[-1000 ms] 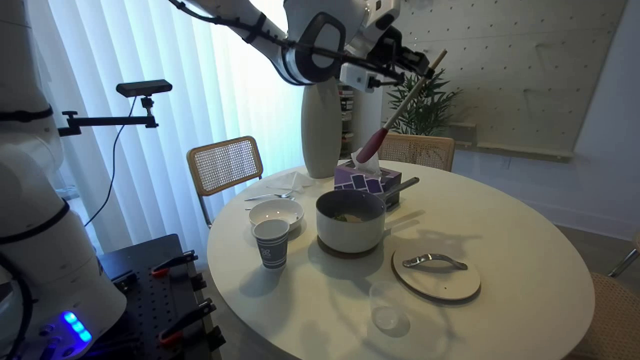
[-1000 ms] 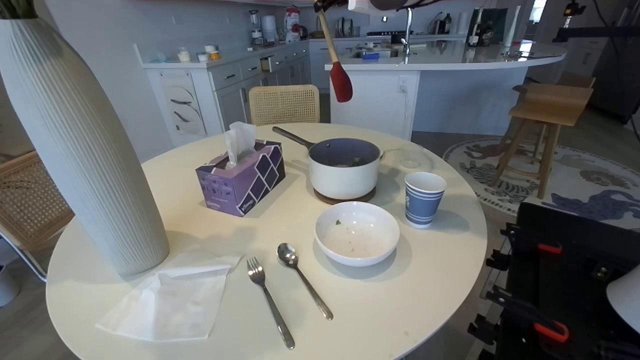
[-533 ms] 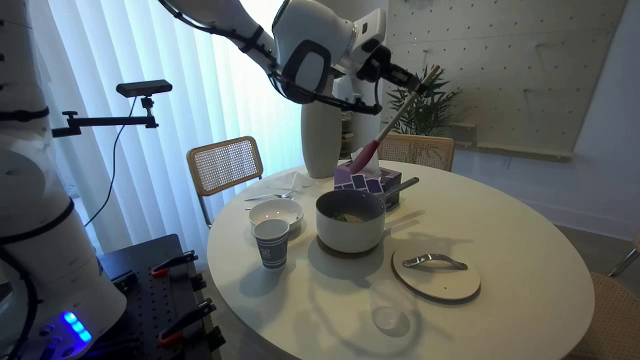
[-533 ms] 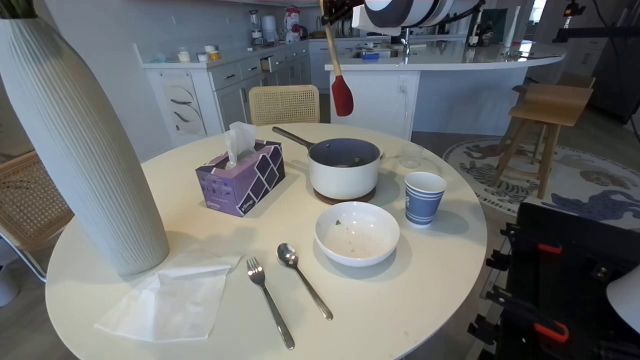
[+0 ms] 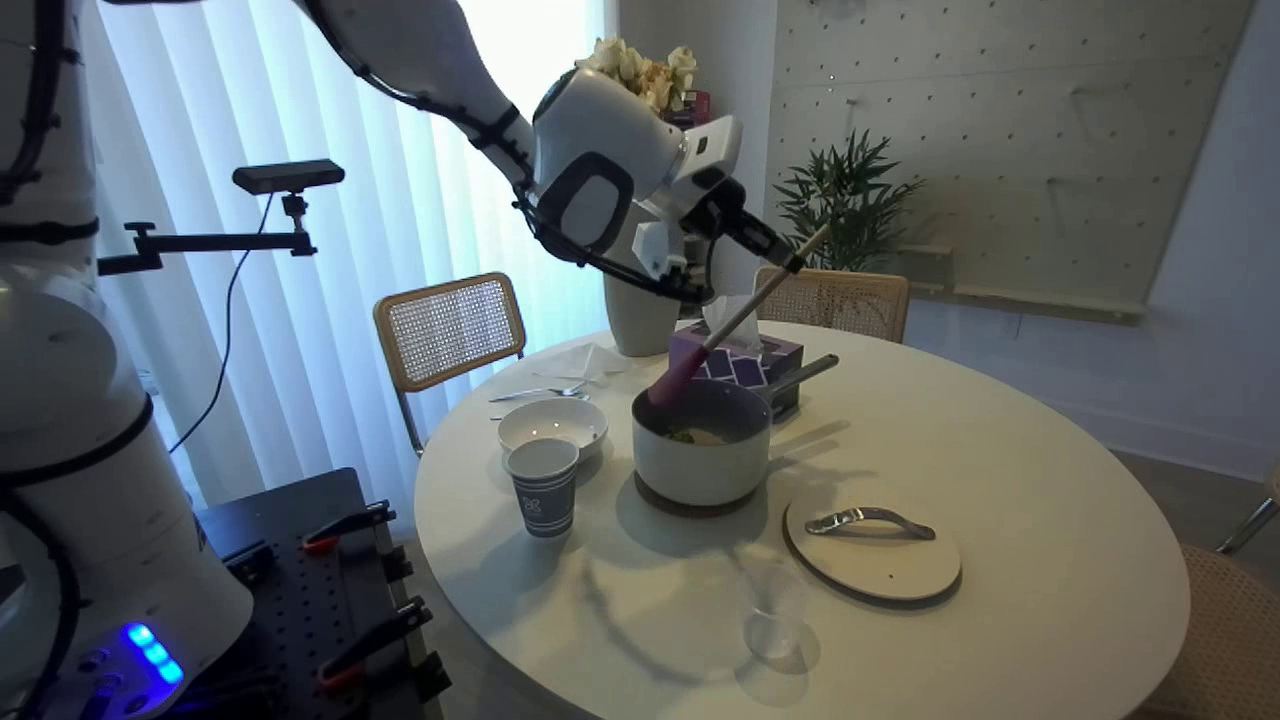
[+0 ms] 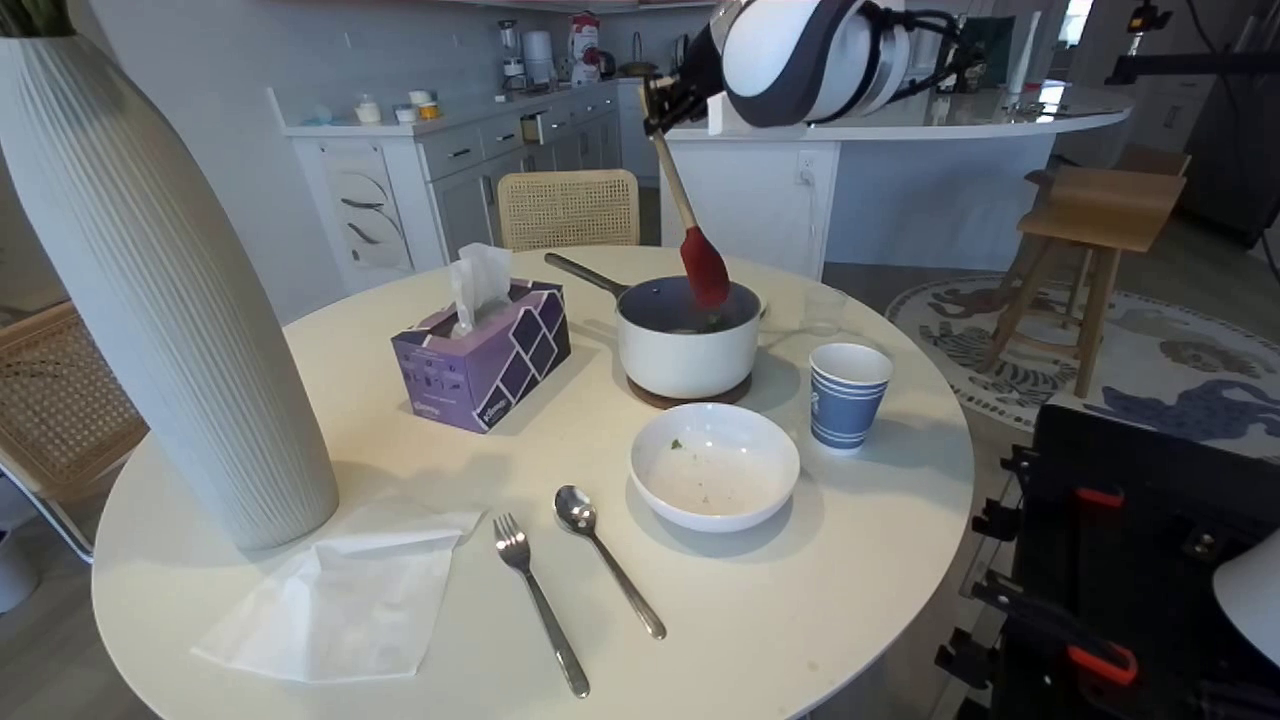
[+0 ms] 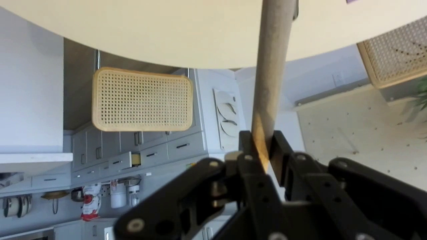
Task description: Remove the lid from the white pot, pick up the broccoli from the white bowl and place it inside the pot, move the tissue square to the left, pick up the spatula and use it to stir inside the white pot, place the spatula on the table, place the white lid on top of the pot
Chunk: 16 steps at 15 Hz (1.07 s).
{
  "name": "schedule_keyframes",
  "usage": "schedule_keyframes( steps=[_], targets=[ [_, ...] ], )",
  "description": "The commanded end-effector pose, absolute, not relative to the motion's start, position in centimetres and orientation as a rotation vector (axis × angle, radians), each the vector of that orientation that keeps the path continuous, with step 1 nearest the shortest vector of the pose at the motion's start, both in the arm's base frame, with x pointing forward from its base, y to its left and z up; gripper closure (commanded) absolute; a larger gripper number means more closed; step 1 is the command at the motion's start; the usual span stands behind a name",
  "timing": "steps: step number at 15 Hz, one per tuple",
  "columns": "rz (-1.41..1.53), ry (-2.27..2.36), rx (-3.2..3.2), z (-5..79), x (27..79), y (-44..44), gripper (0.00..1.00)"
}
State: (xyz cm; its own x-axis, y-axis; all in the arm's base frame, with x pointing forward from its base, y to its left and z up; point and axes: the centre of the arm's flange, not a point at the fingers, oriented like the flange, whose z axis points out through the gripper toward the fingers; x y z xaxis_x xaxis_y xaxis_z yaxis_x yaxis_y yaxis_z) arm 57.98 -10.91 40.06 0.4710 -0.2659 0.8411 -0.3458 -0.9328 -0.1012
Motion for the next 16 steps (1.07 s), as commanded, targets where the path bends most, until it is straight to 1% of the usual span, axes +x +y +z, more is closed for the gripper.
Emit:
schedule_keyframes(
  steps=[1,4,11,16],
  targets=[
    [1.387,-0.537,2.655,37.0,57.2,-10.4,0.96],
    [1.345,-0.528,2.666,35.3,57.0,-10.9,0.96],
    [1.348,-0.472,2.644,33.5,56.0,-11.8,0.96],
    [1.276,-0.469,2.664,31.2,56.0,-12.3,0.96]
  ],
)
